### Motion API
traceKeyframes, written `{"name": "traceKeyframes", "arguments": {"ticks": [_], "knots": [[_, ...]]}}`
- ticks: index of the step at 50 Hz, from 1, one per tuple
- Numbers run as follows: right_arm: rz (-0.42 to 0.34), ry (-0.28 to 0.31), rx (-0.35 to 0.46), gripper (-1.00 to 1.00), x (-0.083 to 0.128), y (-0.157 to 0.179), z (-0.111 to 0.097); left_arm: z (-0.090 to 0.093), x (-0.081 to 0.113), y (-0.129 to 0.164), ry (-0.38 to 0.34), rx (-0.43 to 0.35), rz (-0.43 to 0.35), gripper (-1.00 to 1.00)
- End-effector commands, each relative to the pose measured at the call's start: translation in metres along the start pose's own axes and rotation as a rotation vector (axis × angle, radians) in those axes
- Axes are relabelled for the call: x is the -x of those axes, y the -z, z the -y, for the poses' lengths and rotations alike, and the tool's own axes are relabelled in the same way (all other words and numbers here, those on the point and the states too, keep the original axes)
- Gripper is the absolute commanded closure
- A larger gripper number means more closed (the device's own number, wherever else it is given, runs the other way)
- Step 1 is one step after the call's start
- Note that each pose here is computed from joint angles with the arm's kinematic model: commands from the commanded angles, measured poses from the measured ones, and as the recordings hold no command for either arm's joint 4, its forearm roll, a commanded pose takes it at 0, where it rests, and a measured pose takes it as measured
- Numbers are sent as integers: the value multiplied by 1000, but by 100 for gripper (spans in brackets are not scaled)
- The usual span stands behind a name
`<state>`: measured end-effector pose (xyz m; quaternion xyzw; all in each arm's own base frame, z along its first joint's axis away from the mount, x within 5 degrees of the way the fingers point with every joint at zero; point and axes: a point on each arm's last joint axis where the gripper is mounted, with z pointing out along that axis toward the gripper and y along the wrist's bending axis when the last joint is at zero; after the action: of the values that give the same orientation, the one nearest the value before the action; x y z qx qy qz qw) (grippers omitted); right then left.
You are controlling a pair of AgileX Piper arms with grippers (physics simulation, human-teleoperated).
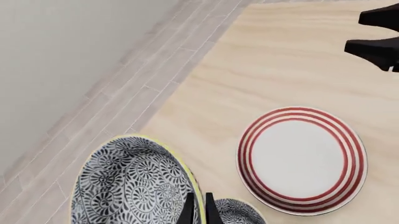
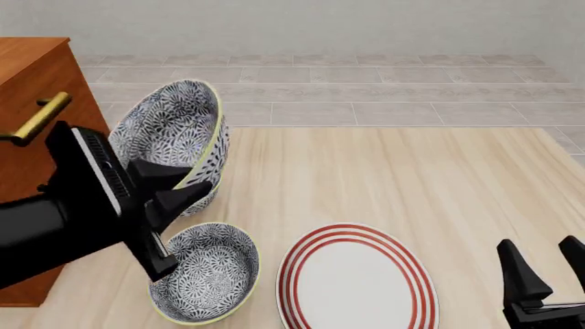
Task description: Put the bowl at the front on the plate.
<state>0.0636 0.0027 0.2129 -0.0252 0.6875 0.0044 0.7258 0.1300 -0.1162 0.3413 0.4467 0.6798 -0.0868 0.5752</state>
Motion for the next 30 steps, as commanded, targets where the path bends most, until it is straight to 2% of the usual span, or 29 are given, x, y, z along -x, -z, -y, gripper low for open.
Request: {"name": "traceKeyframes", "arguments": {"ticks": [1, 8, 16, 24, 30], "knots": [[1, 0, 1, -100, 0, 0, 0, 17, 9, -18, -105, -99, 8, 100], [2, 0, 2, -100, 0, 0, 0, 20, 16, -26, -122, -126, 6, 100], [1, -1, 3, -100, 0, 0, 0, 29, 21, -35, -180, -171, 10, 100], [-1, 0, 3, -100, 0, -1, 0, 35, 32, -44, -191, -208, 11, 100], [-3, 1, 3, -100, 0, -1, 0, 44, 34, -54, -218, -242, -1, 100]]}}
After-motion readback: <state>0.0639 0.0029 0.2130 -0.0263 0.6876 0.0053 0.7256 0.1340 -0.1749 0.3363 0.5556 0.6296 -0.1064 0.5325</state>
